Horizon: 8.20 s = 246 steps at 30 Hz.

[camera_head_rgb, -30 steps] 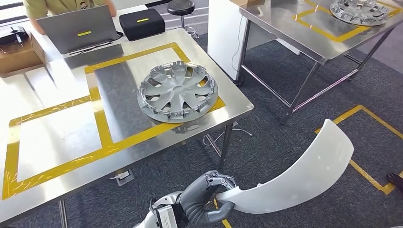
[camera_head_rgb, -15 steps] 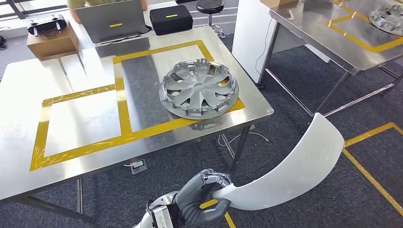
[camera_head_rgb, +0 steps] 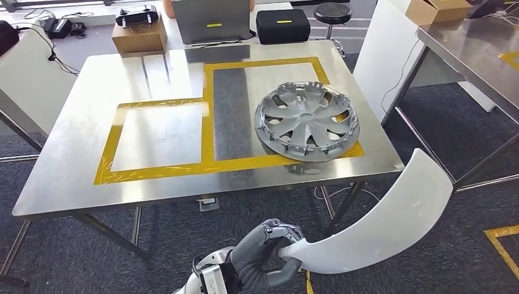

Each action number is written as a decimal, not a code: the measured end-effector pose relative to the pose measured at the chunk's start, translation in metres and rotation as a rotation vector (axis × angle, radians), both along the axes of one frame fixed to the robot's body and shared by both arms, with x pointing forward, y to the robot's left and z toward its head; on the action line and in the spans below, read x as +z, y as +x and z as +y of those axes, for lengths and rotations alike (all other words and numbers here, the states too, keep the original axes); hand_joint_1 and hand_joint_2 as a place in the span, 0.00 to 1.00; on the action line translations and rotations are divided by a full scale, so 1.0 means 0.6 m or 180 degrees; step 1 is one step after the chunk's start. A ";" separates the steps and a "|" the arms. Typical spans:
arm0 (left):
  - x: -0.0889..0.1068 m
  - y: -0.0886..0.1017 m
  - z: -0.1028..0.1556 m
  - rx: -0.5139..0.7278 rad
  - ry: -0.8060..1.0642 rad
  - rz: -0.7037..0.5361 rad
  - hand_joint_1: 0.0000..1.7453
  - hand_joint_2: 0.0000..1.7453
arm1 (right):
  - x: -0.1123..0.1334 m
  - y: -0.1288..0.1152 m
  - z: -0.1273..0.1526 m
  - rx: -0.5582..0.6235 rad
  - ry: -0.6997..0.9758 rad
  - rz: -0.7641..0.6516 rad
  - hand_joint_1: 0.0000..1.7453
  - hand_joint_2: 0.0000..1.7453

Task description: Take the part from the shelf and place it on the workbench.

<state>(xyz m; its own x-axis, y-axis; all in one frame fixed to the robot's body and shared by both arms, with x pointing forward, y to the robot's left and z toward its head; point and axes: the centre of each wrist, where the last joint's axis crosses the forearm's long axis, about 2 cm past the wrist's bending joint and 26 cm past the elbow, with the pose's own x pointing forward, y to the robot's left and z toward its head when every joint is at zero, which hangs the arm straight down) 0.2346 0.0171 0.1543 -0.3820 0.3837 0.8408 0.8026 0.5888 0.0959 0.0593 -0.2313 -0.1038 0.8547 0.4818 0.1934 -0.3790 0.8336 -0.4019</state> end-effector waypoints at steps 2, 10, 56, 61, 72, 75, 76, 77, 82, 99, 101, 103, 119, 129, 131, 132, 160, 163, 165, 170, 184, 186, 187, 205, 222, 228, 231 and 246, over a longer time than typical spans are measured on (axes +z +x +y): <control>0.000 0.000 0.000 0.0003 0.0000 -0.0002 1.00 1.00 | 0.000 0.002 0.000 -0.0001 -0.0002 -0.0004 0.00 0.00; -0.003 0.000 0.002 0.0023 0.0006 0.0009 1.00 1.00 | 0.000 -0.003 0.001 0.0002 -0.0002 0.0007 0.00 0.00; -0.002 0.039 0.000 0.0559 0.0665 -0.0499 1.00 1.00 | 0.002 0.008 0.006 0.0036 0.0035 -0.0176 0.00 0.00; 0.003 0.056 -0.001 0.0701 0.0794 -0.0608 1.00 1.00 | 0.002 0.007 0.005 0.0020 0.0003 -0.0229 0.00 0.00; 0.017 0.094 0.006 0.1229 0.1124 -0.1037 1.00 1.00 | 0.002 0.009 0.003 -0.0001 0.0010 -0.0261 0.00 0.00; 0.018 0.112 0.015 0.1466 0.1248 -0.1226 1.00 1.00 | 0.003 0.014 0.002 0.0032 0.0009 -0.0265 0.00 0.00; 0.018 0.117 0.017 0.1519 0.1290 -0.1283 1.00 1.00 | 0.003 0.015 0.001 0.0025 0.0002 -0.0269 0.00 0.00; 0.018 0.122 0.018 0.1560 0.1336 -0.1342 1.00 1.00 | 0.003 0.017 0.000 0.0006 -0.0005 -0.0278 0.00 0.00; 0.020 0.141 0.019 0.1710 0.1594 -0.1601 1.00 1.00 | 0.003 0.016 -0.006 -0.0146 -0.0038 -0.0317 0.00 0.00; 0.034 0.200 0.021 0.2425 0.2558 -0.2135 1.00 1.00 | 0.008 0.028 0.022 -0.0080 0.0157 -0.0320 0.00 0.00; 0.035 0.205 0.023 0.2501 0.2654 -0.2137 1.00 1.00 | 0.008 0.028 0.024 -0.0074 0.0161 -0.0316 0.00 0.00; 0.036 0.209 0.024 0.2580 0.2751 -0.2130 1.00 1.00 | 0.008 0.028 0.026 -0.0069 0.0165 -0.0308 0.00 0.00; 0.070 0.268 0.052 0.3096 0.3770 -0.2150 1.00 1.00 | 0.011 0.029 0.045 0.0030 0.0249 -0.0265 0.00 0.00; 0.080 0.312 0.110 0.3440 0.4623 -0.2135 1.00 1.00 | 0.013 0.031 0.054 0.0117 0.0292 -0.0253 0.00 0.00; 0.078 0.320 0.128 0.3508 0.4793 -0.2090 1.00 1.00 | 0.013 0.031 0.054 0.0131 0.0291 -0.0247 0.00 0.00; 0.077 0.323 0.137 0.3542 0.4868 -0.2066 1.00 1.00 | 0.013 0.031 0.054 0.0137 0.0290 -0.0244 0.00 0.00; 0.078 0.367 0.257 0.3882 0.5138 -0.1562 1.00 1.00 | 0.013 0.031 0.057 0.0208 0.0314 -0.0210 0.00 0.00; 0.080 0.368 0.257 0.3886 0.5116 -0.1569 1.00 1.00 | 0.013 0.032 0.057 0.0209 0.0312 -0.0212 0.00 0.00; 0.080 0.368 0.258 0.3882 0.5103 -0.1580 1.00 1.00 | 0.013 0.032 0.057 0.0210 0.0311 -0.0214 0.00 0.00; 0.080 0.368 0.259 0.3843 0.5103 -0.1560 0.00 1.00 | 0.013 0.032 0.057 0.0218 0.0315 -0.0228 0.00 0.00; 0.083 0.369 0.258 0.3753 0.4923 -0.1608 0.00 0.25 | 0.013 0.032 0.057 0.0256 0.0317 -0.0249 0.00 0.00; 0.083 0.369 0.256 0.3731 0.4872 -0.1598 0.00 0.00 | 0.013 0.032 0.057 0.0258 0.0317 -0.0248 0.00 0.00; 0.084 0.369 0.255 0.3716 0.4845 -0.1589 0.00 0.00 | 0.013 0.032 0.057 0.0260 0.0317 -0.0248 0.00 0.00; 0.070 0.362 0.259 0.3720 0.4397 -0.1205 0.00 0.00 | 0.013 0.033 0.056 0.0259 0.0326 -0.0264 0.00 0.00; 0.063 0.359 0.264 0.3718 0.4424 -0.1170 0.00 0.00 | 0.015 0.043 0.055 0.0375 0.0286 -0.0218 0.00 0.00; 0.060 0.356 0.258 0.3693 0.4423 -0.1154 0.00 0.00 | 0.015 0.043 0.054 0.0382 0.0292 -0.0211 0.00 0.00; 0.058 0.357 0.262 0.3701 0.4436 -0.1140 0.00 0.00 | 0.015 0.045 0.053 0.0386 0.0288 -0.0219 0.00 0.00; 0.056 0.353 0.255 0.3635 0.4420 -0.1196 0.00 0.00 | 0.016 0.049 0.053 0.0405 0.0287 -0.0233 0.00 0.00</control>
